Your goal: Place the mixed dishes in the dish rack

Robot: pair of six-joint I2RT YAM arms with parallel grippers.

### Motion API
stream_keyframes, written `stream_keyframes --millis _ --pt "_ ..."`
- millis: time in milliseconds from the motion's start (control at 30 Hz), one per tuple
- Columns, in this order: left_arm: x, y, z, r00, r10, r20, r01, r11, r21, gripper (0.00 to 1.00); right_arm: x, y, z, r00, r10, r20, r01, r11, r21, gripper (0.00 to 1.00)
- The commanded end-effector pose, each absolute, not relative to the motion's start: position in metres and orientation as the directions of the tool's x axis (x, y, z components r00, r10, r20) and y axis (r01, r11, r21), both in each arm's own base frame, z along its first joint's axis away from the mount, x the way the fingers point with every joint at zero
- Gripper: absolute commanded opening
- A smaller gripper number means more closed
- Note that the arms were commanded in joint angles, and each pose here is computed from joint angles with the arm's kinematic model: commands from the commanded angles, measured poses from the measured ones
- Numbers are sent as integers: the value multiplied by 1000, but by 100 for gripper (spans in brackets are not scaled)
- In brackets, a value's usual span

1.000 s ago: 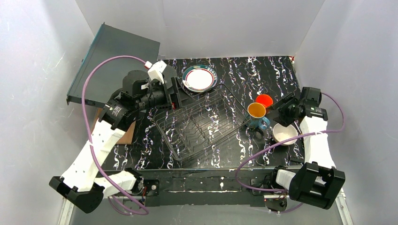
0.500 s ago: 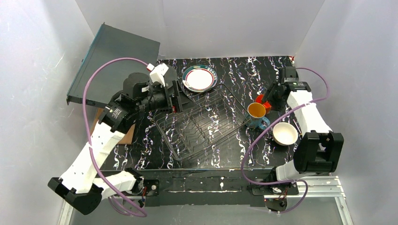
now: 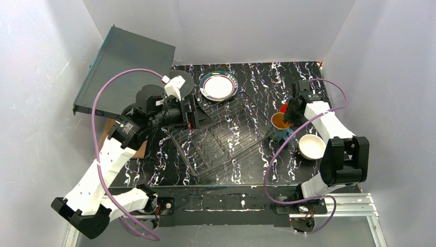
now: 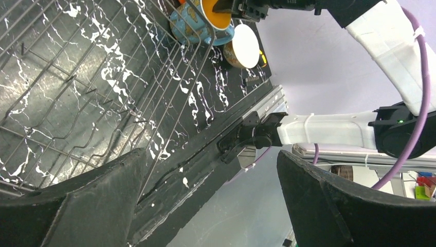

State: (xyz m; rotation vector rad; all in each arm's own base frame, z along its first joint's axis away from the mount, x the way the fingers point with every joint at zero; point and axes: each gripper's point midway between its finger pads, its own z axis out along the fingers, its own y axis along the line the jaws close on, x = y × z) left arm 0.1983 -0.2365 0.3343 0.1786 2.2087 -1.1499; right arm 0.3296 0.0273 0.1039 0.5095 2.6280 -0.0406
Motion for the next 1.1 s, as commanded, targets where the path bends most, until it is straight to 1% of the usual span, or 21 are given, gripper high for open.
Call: stream_keyframes --millis 0,100,167,200,367,433,467,700,867,1067 --pt "188 -240 324 -816 -122 -565 392 601 -697 98 341 24 109 -795 311 -520 348 937 27 46" --pt "188 -243 323 -819 -114 -562 393 601 -696 98 343 28 109 -788 305 -535 337 941 40 42" --pt "188 -245 324 -819 -112 -563 395 601 -694 98 344 29 111 -781 297 -549 332 943 38 41" --pt "189 -245 323 -819 -111 -562 394 604 -693 98 344 28 111 -778 296 -554 332 942 37 38" --pt "189 -249 321 -823 -98 -560 397 606 -690 98 343 24 108 -775 288 -562 342 940 10 24" --pt "188 -250 319 -826 -94 -557 396 607 -689 98 341 20 110 -771 288 -569 355 935 -8 14" --pt "187 -250 318 -826 -93 -556 395 608 -689 98 341 19 113 -765 286 -578 359 933 -13 12" --pt "185 -247 312 -828 -95 -553 386 618 -685 98 335 20 149 -715 276 -642 346 938 18 10" --pt "184 -248 309 -831 -89 -549 386 617 -686 98 327 25 184 -672 277 -687 316 946 72 1" --pt "183 -251 312 -831 -96 -549 386 610 -692 98 321 44 225 -601 280 -748 225 958 178 1"
